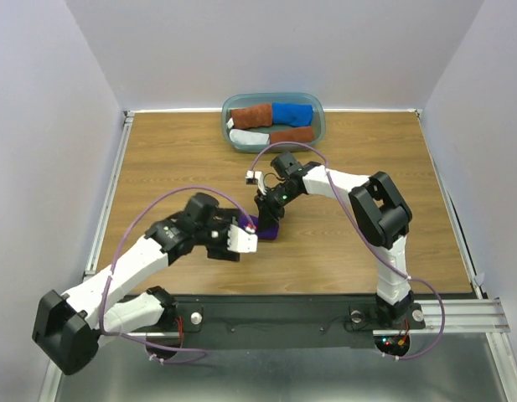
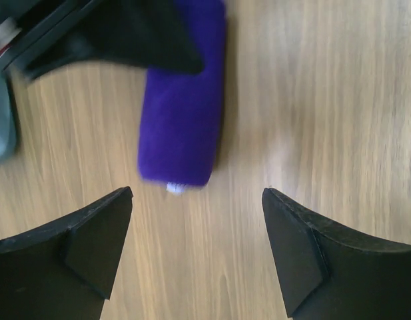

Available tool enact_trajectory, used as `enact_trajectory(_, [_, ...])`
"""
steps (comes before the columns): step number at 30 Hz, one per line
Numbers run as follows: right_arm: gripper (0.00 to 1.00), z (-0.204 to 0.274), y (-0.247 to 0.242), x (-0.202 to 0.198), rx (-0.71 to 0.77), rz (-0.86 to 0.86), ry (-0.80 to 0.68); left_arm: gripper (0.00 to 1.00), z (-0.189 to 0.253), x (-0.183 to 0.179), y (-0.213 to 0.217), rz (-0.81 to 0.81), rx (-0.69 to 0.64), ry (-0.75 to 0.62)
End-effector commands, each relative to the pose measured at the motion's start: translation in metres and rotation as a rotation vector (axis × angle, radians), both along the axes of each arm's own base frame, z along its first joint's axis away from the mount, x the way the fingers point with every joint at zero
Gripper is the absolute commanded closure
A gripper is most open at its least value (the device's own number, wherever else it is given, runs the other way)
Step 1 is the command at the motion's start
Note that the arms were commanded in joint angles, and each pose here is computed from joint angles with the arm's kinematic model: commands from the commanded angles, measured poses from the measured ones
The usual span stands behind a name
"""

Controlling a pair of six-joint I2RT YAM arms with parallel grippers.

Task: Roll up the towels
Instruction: Roll the towel, then place the rolled towel into the container

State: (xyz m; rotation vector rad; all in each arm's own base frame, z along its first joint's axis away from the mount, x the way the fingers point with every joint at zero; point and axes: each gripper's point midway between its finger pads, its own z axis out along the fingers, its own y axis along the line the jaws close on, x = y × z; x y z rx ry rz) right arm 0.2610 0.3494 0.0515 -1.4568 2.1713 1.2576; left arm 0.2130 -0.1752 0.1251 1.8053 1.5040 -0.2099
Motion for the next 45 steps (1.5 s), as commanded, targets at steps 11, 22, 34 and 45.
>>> enact_trajectory(11, [0.99,-0.025,-0.012,-0.042,-0.062,0.02,0.371,0.11,-0.033,0.021,-0.07,-0.007,0.037,-0.253])
enact_trajectory(22, [0.99,-0.022,-0.011,-0.051,-0.025,0.045,0.444,0.3,-0.082,0.008,-0.069,-0.07,0.127,-0.141])
enact_trajectory(34, [0.77,-0.011,-0.021,-0.05,-0.007,0.033,0.486,0.7,-0.095,-0.006,-0.07,-0.107,0.174,-0.027])
enact_trajectory(45, [0.0,0.059,-0.109,0.05,0.03,-0.267,0.277,1.0,-0.055,-0.032,-0.064,-0.131,0.172,0.127])
